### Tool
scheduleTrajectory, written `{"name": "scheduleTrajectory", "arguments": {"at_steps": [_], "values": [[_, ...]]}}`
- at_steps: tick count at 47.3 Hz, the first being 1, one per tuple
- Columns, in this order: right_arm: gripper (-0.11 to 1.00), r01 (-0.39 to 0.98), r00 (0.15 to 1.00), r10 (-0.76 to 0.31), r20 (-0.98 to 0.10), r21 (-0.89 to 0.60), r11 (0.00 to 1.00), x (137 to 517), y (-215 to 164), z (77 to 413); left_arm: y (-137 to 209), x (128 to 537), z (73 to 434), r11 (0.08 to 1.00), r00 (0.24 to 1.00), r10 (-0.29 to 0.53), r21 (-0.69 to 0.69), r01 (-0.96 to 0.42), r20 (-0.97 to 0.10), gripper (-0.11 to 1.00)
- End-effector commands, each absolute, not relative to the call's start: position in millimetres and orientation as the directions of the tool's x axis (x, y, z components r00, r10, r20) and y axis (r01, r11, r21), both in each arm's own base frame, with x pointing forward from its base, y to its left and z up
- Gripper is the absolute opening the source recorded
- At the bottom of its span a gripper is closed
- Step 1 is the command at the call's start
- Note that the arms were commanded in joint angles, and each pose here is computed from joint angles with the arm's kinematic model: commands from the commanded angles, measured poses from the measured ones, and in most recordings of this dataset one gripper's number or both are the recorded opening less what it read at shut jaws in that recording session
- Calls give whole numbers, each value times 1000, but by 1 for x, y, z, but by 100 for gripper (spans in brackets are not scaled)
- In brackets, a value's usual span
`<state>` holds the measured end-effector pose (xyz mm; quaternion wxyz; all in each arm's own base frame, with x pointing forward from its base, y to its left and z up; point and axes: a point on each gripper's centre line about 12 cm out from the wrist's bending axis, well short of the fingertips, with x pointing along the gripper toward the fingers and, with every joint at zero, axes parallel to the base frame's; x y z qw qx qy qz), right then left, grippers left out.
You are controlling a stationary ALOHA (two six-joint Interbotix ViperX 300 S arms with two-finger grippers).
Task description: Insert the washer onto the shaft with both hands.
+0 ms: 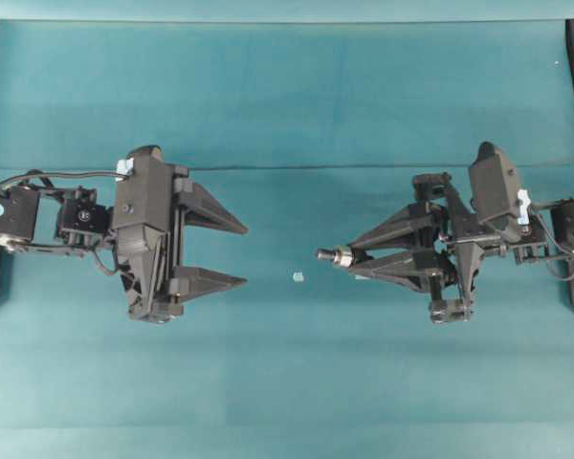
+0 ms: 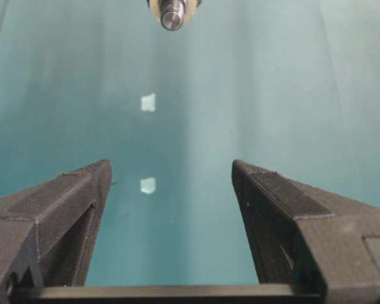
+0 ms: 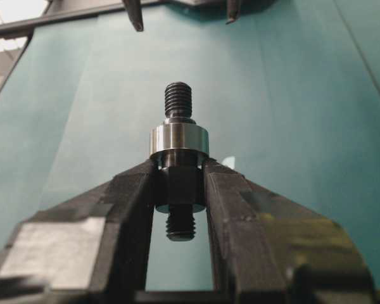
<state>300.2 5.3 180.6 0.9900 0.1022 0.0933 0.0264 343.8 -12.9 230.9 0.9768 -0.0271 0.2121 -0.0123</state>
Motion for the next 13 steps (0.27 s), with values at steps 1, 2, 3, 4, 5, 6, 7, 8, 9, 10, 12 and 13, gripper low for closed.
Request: {"name": "scheduleTrajectory", "arguments": {"at_steps": [1,2,3,4,5,6,7,8,9,10,12,13], "values": [[0,-36,986,69,-155,206,978,301,5,187,-14,345,239,998,920,-38,-59,16,-390,80],[0,-36,986,69,-155,206,978,301,5,187,-13,345,239,998,920,-37,-60,15,-390,80],[0,-36,986,69,-155,206,978,301,5,187,-14,345,239,998,920,-38,-59,16,-390,80],[0,-36,986,69,-155,206,978,301,5,187,-14,346,239,998,920,-37,-59,16,-391,80],[0,-35,985,68,-157,206,978,301,5,186,-14,345,239,998,920,-38,-59,16,-390,80],[0,-36,986,69,-155,206,978,301,5,187,-14,345,239,998,920,-38,-59,16,-390,80],[0,-36,986,69,-155,206,978,301,5,187,-14,346,239,998,920,-37,-59,16,-391,80],[0,-36,986,69,-155,206,978,301,5,187,-13,346,239,998,920,-37,-60,15,-391,80],[0,-36,986,69,-155,206,978,301,5,187,-14,346,239,998,920,-37,-59,16,-391,80],[0,-36,986,69,-155,206,978,301,5,187,-14,345,239,998,920,-38,-59,16,-390,80],[0,-36,986,69,-155,206,978,301,5,187,-14,346,239,998,920,-37,-59,16,-391,80],[0,-36,986,69,-155,206,978,301,5,187,-14,346,239,998,920,-37,-59,16,-391,80]]}}
